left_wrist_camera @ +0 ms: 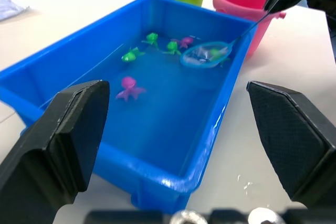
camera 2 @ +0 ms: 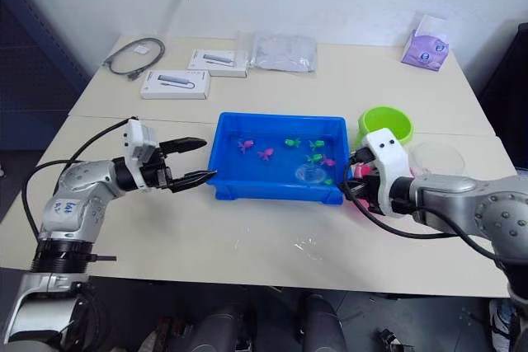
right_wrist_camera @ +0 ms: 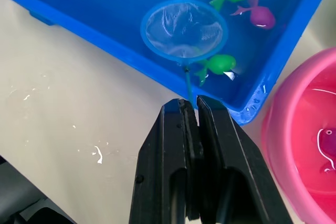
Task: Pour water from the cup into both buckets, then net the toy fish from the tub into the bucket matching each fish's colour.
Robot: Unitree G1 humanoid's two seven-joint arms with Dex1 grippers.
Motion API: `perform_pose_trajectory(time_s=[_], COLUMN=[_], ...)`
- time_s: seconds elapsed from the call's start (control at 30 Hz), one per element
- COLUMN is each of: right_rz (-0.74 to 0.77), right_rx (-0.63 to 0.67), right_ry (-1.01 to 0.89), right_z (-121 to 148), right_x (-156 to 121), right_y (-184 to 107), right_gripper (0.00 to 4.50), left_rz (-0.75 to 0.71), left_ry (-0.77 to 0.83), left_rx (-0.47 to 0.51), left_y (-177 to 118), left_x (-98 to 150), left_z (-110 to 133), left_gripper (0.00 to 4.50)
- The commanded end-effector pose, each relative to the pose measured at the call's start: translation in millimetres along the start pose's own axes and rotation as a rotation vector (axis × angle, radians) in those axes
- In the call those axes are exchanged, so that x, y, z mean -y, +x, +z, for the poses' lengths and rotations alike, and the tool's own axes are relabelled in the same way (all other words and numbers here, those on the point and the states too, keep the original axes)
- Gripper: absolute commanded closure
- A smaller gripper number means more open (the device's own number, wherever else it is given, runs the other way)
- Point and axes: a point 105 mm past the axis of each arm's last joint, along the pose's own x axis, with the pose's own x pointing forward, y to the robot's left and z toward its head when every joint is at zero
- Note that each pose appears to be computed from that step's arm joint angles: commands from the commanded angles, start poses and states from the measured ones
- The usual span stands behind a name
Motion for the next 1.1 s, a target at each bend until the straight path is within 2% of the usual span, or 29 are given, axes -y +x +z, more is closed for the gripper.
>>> perform_pose_trajectory(time_s=[0.03,0.13,0.33,0.8,0.97,1.1], right_rz=[-0.028,-0.08,-0.087,-0.21,-0.199,-0.104], right_rx=[-0.04,-0.085,-0.112,-0.111,-0.104,-0.08], right_ry=[-0.012,-0.037,-0.045,-0.178,-0.193,-0.14], right_z=[1,0,7,27,29,33], right_x=[4,12,14,20,15,3], right_y=[-2,-4,-5,4,9,17], right_gripper=[4.5,4.5,4.5,4.5,4.5,4.5], left_rz=[0.003,0.011,0.023,0.051,0.055,0.062], left_ry=[0.039,0.033,0.034,0.032,0.037,0.039], left_rx=[0.025,0.033,0.048,0.072,0.072,0.072], left_y=[3,4,5,7,5,3], left_x=[-1,1,2,2,2,1], left_z=[8,6,4,3,5,5], left_gripper=[0.01,0.01,0.01,0.01,0.01,0.01])
